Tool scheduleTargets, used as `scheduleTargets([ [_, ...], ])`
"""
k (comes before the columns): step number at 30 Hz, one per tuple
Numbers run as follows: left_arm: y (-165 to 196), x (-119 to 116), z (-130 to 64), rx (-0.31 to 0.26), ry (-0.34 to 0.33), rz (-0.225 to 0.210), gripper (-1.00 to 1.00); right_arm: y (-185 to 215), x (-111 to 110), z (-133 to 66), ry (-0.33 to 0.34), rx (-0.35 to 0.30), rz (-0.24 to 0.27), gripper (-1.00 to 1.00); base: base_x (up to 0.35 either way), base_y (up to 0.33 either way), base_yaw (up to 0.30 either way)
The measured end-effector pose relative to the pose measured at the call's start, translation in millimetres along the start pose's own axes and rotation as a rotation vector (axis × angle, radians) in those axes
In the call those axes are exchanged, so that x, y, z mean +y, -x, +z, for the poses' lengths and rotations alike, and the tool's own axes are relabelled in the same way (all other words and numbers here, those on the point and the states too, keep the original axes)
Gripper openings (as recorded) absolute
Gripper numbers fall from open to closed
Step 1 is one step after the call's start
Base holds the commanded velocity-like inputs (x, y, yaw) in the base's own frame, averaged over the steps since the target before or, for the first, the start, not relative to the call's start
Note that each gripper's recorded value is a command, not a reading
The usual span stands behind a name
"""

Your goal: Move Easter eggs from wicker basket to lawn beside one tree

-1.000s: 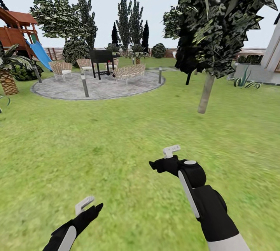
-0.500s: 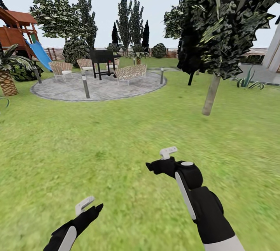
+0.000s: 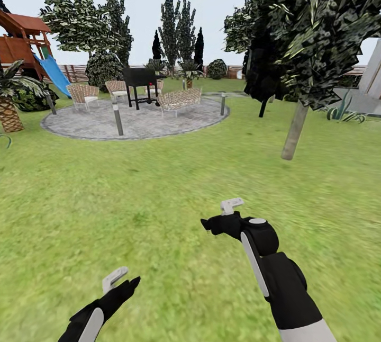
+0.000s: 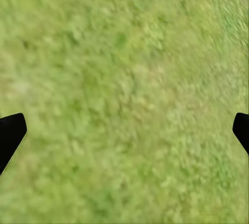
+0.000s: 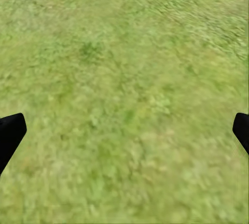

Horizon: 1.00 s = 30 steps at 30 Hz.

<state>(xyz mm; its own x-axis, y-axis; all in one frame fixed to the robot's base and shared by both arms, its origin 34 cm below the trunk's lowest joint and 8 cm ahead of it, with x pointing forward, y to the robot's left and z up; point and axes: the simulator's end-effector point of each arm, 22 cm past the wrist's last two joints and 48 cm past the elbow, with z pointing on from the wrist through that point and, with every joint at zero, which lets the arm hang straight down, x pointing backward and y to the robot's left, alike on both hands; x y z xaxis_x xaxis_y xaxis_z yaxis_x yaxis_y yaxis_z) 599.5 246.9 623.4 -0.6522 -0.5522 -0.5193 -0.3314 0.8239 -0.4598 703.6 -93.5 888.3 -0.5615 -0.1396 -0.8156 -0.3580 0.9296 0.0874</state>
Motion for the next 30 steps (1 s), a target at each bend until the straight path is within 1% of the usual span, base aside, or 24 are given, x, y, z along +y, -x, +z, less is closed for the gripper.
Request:
scheduleTargets([
  [6, 0.4, 0.1, 0.0, -0.001, 0.0, 0.001, 1.0, 10.3, -1.5, -1.9, -0.004, -0.028, -0.007, 1.0, 0.259, 0.183, 0.0],
  [20, 1.6, 0.2, 0.7, -0.007, 0.011, 0.007, 1.0, 41.8, 3.7, -16.9, 0.003, -0.107, -0.019, 1.0, 0.26, 0.182, 0.0],
  [30, -0.4, -2.8, 1.1, -0.002, 0.005, 0.011, 1.0, 46.5, 7.1, -20.8, 0.006, -0.117, -0.022, 1.0, 0.261, 0.181, 0.0],
])
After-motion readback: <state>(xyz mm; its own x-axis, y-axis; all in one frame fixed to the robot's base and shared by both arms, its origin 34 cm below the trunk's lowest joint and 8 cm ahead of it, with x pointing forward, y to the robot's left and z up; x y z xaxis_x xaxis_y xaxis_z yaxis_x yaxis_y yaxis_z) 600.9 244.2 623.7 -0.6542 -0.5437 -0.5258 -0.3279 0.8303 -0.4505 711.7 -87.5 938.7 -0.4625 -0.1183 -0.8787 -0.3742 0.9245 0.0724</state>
